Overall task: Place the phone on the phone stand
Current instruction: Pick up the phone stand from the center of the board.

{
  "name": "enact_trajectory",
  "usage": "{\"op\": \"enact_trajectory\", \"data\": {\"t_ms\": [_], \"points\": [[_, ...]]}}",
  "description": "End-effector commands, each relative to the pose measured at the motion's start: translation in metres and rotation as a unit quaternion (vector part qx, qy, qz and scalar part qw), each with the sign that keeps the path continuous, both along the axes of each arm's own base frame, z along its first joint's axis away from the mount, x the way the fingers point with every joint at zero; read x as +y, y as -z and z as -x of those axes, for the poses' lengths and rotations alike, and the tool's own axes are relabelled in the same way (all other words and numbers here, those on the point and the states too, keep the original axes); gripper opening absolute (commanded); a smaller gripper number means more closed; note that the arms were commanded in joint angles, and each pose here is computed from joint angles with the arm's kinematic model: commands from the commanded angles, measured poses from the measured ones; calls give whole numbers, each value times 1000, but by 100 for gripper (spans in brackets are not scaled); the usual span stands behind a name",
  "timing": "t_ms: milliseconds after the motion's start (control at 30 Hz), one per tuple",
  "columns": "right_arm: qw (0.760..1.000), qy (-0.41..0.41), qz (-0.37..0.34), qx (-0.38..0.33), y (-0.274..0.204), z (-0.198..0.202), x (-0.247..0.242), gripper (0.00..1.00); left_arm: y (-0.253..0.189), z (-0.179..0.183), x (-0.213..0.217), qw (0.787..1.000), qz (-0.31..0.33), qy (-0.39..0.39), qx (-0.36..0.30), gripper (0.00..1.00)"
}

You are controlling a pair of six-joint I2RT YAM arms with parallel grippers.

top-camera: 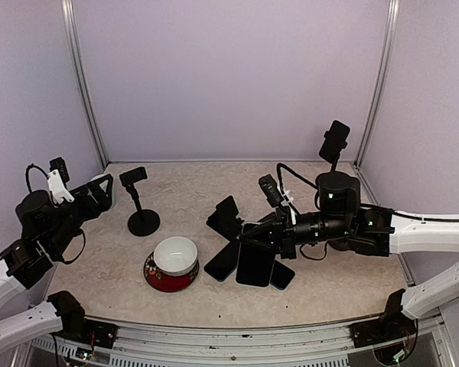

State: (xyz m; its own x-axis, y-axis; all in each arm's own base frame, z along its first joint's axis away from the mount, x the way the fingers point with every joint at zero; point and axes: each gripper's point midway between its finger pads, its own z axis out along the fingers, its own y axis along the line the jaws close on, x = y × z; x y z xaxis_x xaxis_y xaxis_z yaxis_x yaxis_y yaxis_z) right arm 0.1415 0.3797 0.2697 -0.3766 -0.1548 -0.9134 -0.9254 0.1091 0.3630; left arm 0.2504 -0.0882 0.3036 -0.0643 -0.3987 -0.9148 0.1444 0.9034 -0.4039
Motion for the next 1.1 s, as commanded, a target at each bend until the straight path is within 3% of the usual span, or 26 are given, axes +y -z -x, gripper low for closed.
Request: {"op": "enact_trajectory", "data": {"t_ms": [0,100,233,667,1067], "points": [[1000,4,-26,-8,-14,-6,2,0,31,-25,2,997,22,29,74,97],[1000,11,-22,-6,-11,-7,1,0,46,-39,7,993,52,54,89,94],[1000,12,-19,-3,-8,-5,-3,0,45,-43,14,992,82,77,54,90],[1000,24,-18,-5,-5,-5,-11,0,42,-49,2,990,75,118,1,75],[999,28,-16,-5,-6,-5,-14,0,51,-62,-3,989,77,126,1,66]]}}
